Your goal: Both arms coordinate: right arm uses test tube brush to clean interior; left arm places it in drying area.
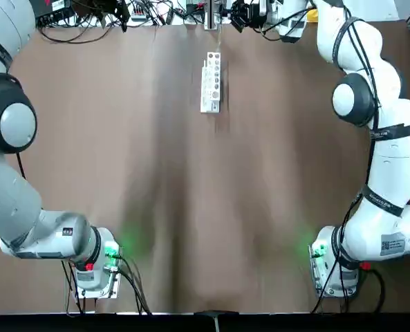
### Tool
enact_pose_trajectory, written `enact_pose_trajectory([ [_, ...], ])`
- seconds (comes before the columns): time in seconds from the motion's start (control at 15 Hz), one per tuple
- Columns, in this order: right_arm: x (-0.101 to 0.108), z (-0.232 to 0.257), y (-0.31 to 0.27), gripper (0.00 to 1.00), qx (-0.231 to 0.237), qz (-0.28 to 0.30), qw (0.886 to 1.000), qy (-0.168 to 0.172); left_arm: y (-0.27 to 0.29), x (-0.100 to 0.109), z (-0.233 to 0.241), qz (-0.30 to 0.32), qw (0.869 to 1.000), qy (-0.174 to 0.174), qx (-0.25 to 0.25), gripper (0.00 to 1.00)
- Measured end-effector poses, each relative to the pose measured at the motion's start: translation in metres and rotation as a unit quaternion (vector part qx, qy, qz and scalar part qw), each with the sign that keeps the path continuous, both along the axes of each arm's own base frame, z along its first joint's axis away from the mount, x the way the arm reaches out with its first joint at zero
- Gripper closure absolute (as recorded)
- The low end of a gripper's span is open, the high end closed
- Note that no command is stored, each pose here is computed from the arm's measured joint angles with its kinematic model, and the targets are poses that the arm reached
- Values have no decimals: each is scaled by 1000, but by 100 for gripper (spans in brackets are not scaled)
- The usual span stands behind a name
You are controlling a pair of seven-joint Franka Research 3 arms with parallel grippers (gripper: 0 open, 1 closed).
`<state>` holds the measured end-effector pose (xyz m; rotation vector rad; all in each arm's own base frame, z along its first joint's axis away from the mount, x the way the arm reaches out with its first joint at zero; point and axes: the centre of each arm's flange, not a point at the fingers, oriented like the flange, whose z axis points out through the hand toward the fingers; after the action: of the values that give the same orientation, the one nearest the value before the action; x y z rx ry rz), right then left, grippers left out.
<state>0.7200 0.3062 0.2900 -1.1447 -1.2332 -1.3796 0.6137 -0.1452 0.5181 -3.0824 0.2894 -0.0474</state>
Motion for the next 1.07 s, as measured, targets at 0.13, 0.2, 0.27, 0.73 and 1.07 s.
enact_pose_trajectory([
  [0.13,-2,-2,4,98,0,3,1000,1,0,0,0,0,1000,0,0,0],
  [0.2,-3,-4,7,98,-1,4,1000,3,0,0,0,0,1000,0,0,0],
  [0.27,-4,-6,9,98,-3,3,1000,4,0,0,0,0,1000,0,0,0],
  [0.73,-4,-20,13,98,-20,-13,1000,12,0,1,-3,0,1000,3,0,0],
  [1.07,-4,-27,13,98,-17,-19,1000,3,-1,1,-4,-1,1000,3,0,0],
])
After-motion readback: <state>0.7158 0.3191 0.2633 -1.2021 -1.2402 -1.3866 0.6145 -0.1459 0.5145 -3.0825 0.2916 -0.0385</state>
